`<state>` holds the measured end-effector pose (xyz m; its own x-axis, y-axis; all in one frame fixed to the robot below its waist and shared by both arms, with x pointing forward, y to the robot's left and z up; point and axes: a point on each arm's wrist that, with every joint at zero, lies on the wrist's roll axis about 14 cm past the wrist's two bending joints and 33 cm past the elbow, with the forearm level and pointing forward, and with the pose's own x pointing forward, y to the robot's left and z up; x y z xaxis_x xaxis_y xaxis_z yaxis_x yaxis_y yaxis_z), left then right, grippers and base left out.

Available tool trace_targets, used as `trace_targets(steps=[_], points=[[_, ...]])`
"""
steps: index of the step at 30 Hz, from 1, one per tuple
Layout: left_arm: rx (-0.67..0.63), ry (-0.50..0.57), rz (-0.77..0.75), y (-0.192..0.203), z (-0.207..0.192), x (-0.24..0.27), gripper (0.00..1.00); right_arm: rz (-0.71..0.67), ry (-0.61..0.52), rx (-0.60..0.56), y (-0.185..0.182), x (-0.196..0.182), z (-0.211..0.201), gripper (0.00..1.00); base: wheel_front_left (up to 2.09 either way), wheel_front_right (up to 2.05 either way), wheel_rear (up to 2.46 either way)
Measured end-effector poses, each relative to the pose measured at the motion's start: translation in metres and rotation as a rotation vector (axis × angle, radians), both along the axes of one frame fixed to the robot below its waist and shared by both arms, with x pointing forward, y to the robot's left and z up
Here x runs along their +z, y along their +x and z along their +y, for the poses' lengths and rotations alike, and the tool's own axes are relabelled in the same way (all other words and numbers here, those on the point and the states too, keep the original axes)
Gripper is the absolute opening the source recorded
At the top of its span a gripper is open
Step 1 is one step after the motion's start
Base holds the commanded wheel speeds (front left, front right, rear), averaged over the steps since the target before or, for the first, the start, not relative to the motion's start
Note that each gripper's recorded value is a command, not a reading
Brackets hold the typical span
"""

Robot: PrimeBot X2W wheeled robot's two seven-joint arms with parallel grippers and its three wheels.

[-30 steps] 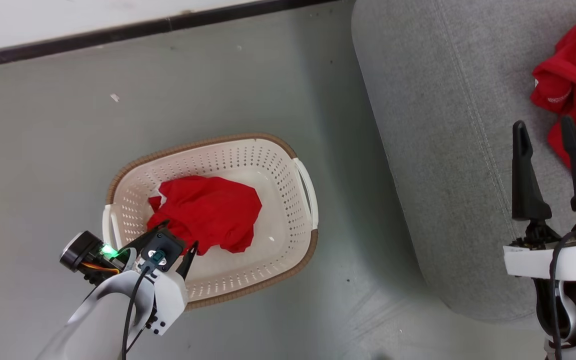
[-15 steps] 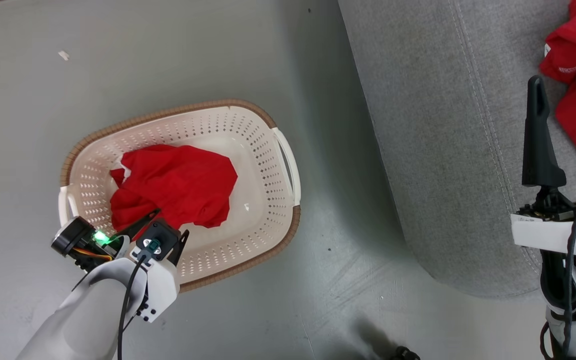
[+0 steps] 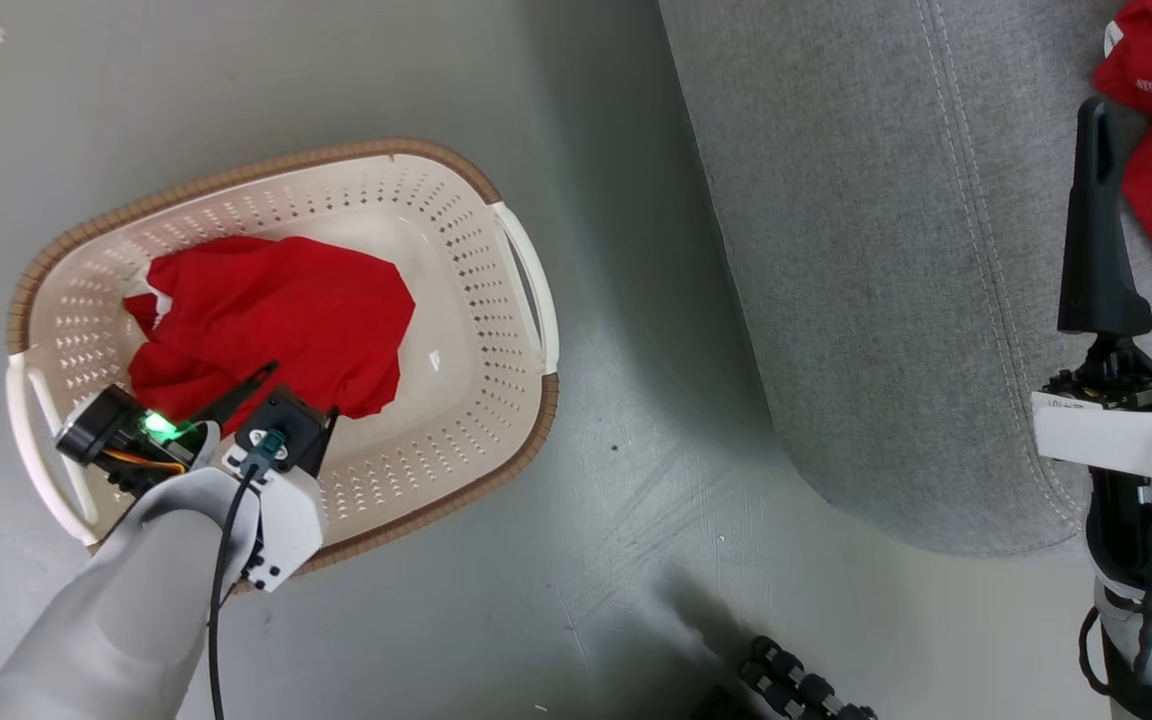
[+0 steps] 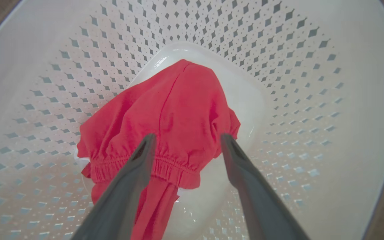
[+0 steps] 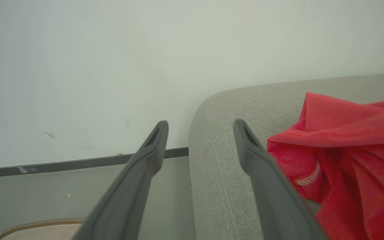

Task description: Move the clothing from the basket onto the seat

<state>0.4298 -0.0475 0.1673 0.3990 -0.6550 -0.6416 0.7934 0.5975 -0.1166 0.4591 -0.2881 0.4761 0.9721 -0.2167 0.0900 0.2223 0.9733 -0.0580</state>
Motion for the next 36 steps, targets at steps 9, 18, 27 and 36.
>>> trace_targets(steps=[9, 18, 27, 36], points=[[0.001, 0.015, 0.031, 0.000, -0.006, -0.030, 1.00, 0.017, -0.010, -0.002, 0.009, -0.011, -0.004, 1.00, 0.00, 0.00, 0.00], [0.056, 0.077, 0.004, 0.019, 0.008, -0.058, 1.00, 0.032, -0.014, -0.006, 0.017, -0.021, -0.008, 1.00, 0.00, 0.00, 0.00], [0.074, 0.117, 0.014, 0.021, 0.015, -0.078, 0.54, 0.030, -0.012, 0.002, 0.027, -0.028, -0.008, 1.00, 0.00, 0.00, 0.00], [0.082, 0.045, -0.011, 0.029, -0.006, -0.069, 0.00, 0.033, -0.002, -0.007, 0.030, -0.031, -0.013, 1.00, 0.00, 0.00, 0.00]])
